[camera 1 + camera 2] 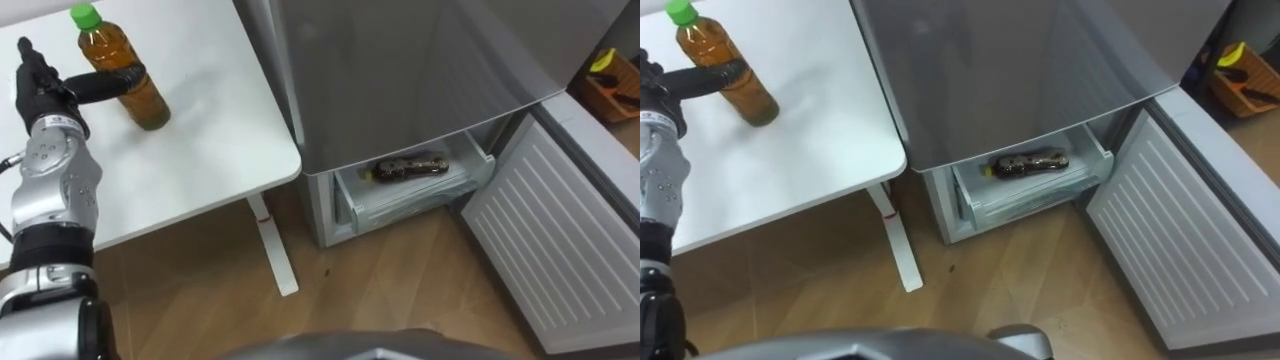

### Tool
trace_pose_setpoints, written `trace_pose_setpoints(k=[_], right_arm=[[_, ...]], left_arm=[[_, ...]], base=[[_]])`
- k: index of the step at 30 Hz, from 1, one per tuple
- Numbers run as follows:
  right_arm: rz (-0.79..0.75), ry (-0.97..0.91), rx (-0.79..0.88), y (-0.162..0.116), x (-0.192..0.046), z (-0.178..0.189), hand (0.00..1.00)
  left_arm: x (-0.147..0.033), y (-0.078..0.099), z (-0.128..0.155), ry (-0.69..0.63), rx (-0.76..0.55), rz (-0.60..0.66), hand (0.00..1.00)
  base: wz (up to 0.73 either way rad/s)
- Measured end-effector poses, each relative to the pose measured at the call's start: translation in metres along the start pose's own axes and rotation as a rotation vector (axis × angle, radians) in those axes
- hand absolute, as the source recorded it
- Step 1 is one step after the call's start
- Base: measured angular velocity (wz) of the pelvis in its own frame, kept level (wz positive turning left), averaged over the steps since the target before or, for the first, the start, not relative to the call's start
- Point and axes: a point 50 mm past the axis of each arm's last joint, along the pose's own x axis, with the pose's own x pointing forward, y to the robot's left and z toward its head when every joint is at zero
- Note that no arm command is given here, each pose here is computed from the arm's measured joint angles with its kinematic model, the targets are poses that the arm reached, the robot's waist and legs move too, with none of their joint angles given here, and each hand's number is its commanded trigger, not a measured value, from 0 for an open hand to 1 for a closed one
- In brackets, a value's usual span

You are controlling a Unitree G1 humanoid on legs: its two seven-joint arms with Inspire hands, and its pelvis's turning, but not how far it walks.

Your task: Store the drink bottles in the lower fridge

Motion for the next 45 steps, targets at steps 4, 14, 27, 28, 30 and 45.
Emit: trace_pose_setpoints(k=[4,14,27,28,30,45], right_arm=[[-0.009,-0.008,0.0,-0.001,0.0,0.003,0.0],[-0.024,-0.008,0.001,-0.002,0.0,0.004,0.0],[-0.041,-0.006,-0.02,0.002,0.0,0.003,0.0],[-0.043,-0.008,-0.031,0.003,0.0,0.004,0.0],[-0.039,-0.007,-0.034,0.004,0.0,0.004,0.0],[-0.041,0.0,-0.037,0.008,0.001,0.0,0.0]], left_arm=[[0.0,0.0,-0.001,0.018,-0.038,-0.008,0.0],[0.013,-0.014,0.036,-0.029,-0.117,-0.05,0.0],[0.019,-0.023,0.045,-0.012,-0.145,-0.078,0.0],[0.019,-0.026,0.047,-0.016,-0.141,-0.087,0.0],[0.02,-0.029,0.046,-0.007,-0.131,-0.092,0.0],[0.022,-0.025,0.031,0.053,-0.124,-0.072,1.0]], base=[[0.0],[0.0],[-0.01],[0.0],[0.0],[0.01]])
